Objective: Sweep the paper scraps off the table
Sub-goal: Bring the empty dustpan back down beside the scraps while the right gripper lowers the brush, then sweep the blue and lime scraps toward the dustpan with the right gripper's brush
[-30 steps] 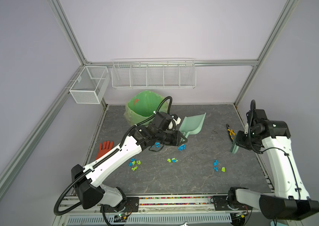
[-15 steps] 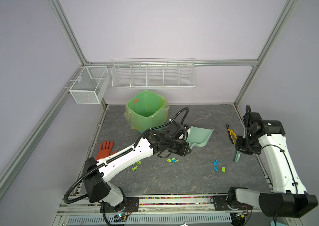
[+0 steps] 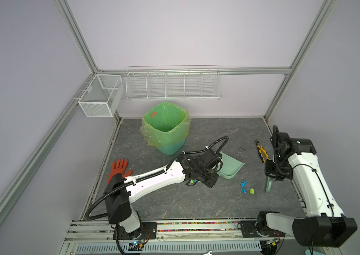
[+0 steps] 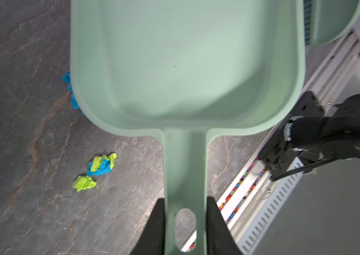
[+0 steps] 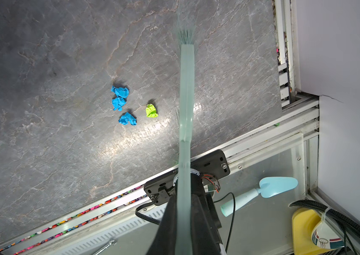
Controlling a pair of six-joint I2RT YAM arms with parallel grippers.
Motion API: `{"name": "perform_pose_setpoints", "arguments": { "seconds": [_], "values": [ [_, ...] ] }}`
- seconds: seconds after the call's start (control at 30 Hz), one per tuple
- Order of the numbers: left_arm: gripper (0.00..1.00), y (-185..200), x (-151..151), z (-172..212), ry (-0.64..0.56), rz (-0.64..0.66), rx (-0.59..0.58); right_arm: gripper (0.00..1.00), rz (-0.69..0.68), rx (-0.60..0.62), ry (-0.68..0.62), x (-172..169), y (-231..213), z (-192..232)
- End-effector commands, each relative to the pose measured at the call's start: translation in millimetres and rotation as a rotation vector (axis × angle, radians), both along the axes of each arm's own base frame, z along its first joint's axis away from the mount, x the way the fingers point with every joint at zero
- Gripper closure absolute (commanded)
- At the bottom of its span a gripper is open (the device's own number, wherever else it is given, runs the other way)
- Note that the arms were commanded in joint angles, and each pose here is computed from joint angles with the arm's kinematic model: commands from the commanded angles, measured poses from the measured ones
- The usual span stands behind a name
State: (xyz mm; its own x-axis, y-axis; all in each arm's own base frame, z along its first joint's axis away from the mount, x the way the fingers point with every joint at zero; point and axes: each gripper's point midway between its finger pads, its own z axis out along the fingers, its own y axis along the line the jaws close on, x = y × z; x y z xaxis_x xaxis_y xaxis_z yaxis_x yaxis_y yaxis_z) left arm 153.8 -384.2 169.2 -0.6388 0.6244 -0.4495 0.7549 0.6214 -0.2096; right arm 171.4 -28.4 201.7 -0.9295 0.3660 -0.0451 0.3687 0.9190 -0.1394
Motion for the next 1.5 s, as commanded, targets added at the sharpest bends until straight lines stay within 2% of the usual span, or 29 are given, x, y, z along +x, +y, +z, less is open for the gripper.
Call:
{"name": "perform_pose_setpoints", "arguments": {
  "seconds": [0.0, 0.17, 0.37, 0.6, 0.77, 0.83, 1.17, 1.47],
  "values": [
    [1.0, 10, 4, -4, -0.102, -0.047, 0.108, 0.93, 0.003, 0.025, 0.018, -7, 7, -6],
    [1.0, 14, 3, -17, -0.114, -0.062, 0.185, 0.93, 0.039, -0.074, 0.054, -4, 5, -12],
    [1.0, 23, 4, -36, -0.157, -0.081, 0.284, 0.93, 0.058, -0.047, 0.051, 2, 13, -20],
    [1.0, 13, -12, -46, -0.08, -0.109, 0.256, 0.93, 0.084, -0.06, 0.068, 9, 15, -29],
    [1.0, 15, -19, -58, -0.126, -0.159, 0.343, 0.93, 0.109, -0.032, 0.087, 14, 23, -41],
    [1.0, 18, -16, -62, -0.148, -0.139, 0.394, 0.93, 0.118, -0.028, 0.092, 15, 26, -44],
    [1.0, 9, -40, -76, -0.044, -0.196, 0.355, 0.93, 0.165, 0.035, 0.099, 24, 45, -55],
    [1.0, 18, -55, -92, -0.029, -0.268, 0.418, 0.93, 0.2, 0.073, 0.092, 27, 57, -57]
  ]
}}
